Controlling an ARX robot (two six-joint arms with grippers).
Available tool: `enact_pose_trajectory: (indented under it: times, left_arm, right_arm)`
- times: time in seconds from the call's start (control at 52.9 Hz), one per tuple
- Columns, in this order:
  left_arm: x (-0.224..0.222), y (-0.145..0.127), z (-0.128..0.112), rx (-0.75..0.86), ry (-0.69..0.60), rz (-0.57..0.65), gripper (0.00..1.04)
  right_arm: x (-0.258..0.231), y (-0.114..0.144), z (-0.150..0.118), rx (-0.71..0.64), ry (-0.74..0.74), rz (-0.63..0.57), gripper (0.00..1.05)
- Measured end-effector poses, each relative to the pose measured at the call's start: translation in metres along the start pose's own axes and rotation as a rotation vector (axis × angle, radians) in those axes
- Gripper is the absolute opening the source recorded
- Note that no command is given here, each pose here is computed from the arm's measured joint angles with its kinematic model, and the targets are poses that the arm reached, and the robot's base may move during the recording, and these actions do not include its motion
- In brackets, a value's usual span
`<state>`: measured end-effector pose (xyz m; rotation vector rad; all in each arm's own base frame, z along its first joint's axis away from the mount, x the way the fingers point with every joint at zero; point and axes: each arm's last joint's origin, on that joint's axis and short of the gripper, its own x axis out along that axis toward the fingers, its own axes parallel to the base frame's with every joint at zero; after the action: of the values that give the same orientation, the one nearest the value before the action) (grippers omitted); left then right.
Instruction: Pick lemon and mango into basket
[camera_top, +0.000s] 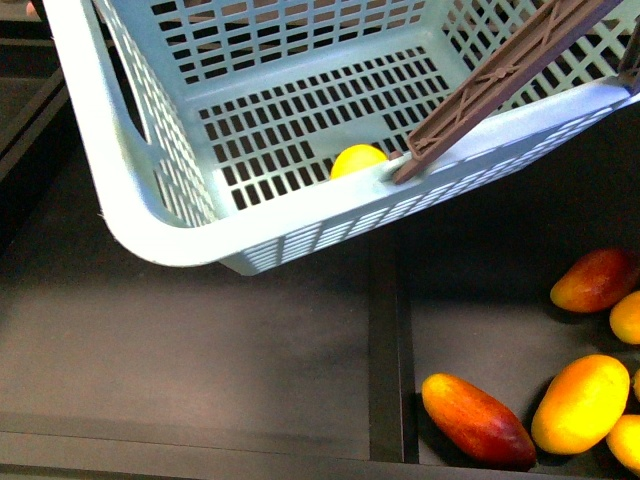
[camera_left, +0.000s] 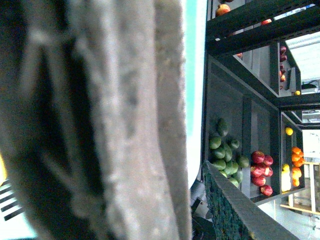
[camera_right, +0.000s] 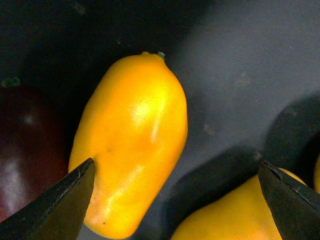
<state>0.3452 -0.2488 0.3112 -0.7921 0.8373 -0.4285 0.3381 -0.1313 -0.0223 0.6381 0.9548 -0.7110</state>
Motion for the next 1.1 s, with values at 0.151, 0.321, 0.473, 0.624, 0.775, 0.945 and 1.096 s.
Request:
enact_pose_trajectory:
  times: [0.151,0.321,0.473,0.624,0.775,0.945,1.096]
  left_arm:
    - [0.000,0.000,0.000,0.000,0.004,-0.002,0.27]
    - [0.000,0.000,0.000,0.000,0.004,-0.003,0.27]
    - [0.000,0.000,0.000,0.000,0.002,-0.001,0.27]
    - [0.000,0.000,0.000,0.000,-0.002,0.001,0.27]
    - [0.000,0.000,0.000,0.000,0.001,0.000,0.27]
    - [0.000,0.000,0.000,0.000,0.003,-0.002,0.27]
    - [0.000,0.000,0.000,0.000,0.002,-0.001,0.27]
  right_arm:
    - [0.008,0.010,0.003,-0.007,-0.003,0.011,0.96]
    - [0.017,0.021,0.006,-0.006,-0.001,0.020,0.96]
    - [0.027,0.022,0.002,-0.014,0.015,0.007,0.96]
    - [0.036,0.019,-0.005,-0.020,0.034,-0.013,0.96]
    - [0.038,0.019,-0.005,-0.017,0.030,-0.013,0.73]
    - [0.037,0.015,-0.003,-0.028,0.024,0.002,0.56]
    - [0.024,0.006,0.005,-0.070,0.004,0.024,0.54]
